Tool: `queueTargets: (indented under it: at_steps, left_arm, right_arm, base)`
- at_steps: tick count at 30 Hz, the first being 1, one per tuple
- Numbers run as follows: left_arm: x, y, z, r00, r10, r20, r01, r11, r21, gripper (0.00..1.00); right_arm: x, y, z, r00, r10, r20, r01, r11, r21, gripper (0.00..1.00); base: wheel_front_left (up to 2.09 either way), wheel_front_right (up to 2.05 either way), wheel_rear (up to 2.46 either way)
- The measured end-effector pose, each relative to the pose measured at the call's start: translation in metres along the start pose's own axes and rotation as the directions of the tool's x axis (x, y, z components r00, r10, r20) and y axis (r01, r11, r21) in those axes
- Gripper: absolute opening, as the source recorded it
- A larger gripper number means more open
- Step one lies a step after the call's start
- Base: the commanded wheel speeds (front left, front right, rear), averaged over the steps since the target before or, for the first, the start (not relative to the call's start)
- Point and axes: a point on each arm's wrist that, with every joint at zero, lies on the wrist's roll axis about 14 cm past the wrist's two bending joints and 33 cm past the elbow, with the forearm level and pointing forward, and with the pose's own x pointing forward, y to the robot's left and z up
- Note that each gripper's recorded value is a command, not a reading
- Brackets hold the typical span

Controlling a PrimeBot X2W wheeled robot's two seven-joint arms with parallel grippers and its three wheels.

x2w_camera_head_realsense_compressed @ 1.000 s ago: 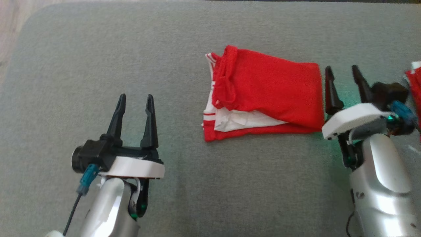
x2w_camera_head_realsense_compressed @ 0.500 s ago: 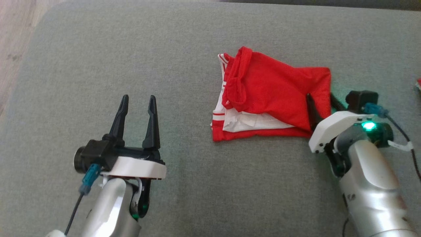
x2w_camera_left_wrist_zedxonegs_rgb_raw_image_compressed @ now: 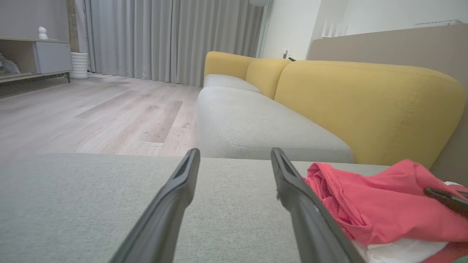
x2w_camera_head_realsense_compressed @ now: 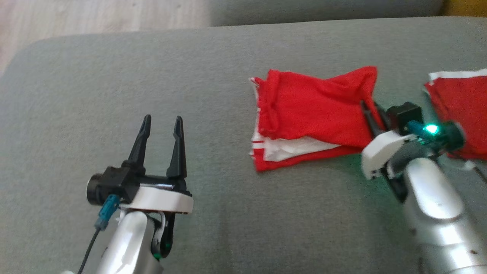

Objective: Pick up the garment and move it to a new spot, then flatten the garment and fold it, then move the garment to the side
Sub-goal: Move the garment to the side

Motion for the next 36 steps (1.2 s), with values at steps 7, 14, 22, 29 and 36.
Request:
queueTargets:
  at_steps: [7,14,22,29,36]
  left_arm:
    - [0.006,-0.022,-0.006,0.998,-0.063,-0.011,0.063,0.998,-0.006,1.00]
    - [0.016,-0.026,-0.022,0.996,-0.080,-0.047,0.079,0.997,-0.022,1.00]
    - [0.028,-0.017,-0.035,0.995,-0.069,-0.072,0.067,0.997,-0.029,1.00]
    - [0.032,-0.003,-0.042,0.996,-0.038,-0.086,0.036,0.999,-0.027,1.00]
    - [0.031,0.006,-0.049,0.994,-0.017,-0.103,0.014,1.000,-0.027,1.00]
  right_arm:
    - [-0.031,-0.072,0.006,0.994,-0.104,-0.014,0.099,0.975,-0.199,0.00]
    - [-0.057,-0.151,-0.011,0.969,-0.215,-0.120,0.158,0.917,-0.366,0.00]
    - [-0.068,-0.221,-0.026,0.916,-0.339,-0.214,0.209,0.859,-0.467,0.00]
    - [-0.062,-0.254,-0.037,0.869,-0.423,-0.257,0.269,0.840,-0.472,0.00]
    - [-0.063,-0.268,-0.051,0.819,-0.486,-0.305,0.327,0.832,-0.448,0.00]
  base:
    - [0.00,0.00,0.00]
    - [0.00,0.00,0.00]
    - [0.00,0.00,0.00]
    - [0.00,0.00,0.00]
    - [0.00,0.00,0.00]
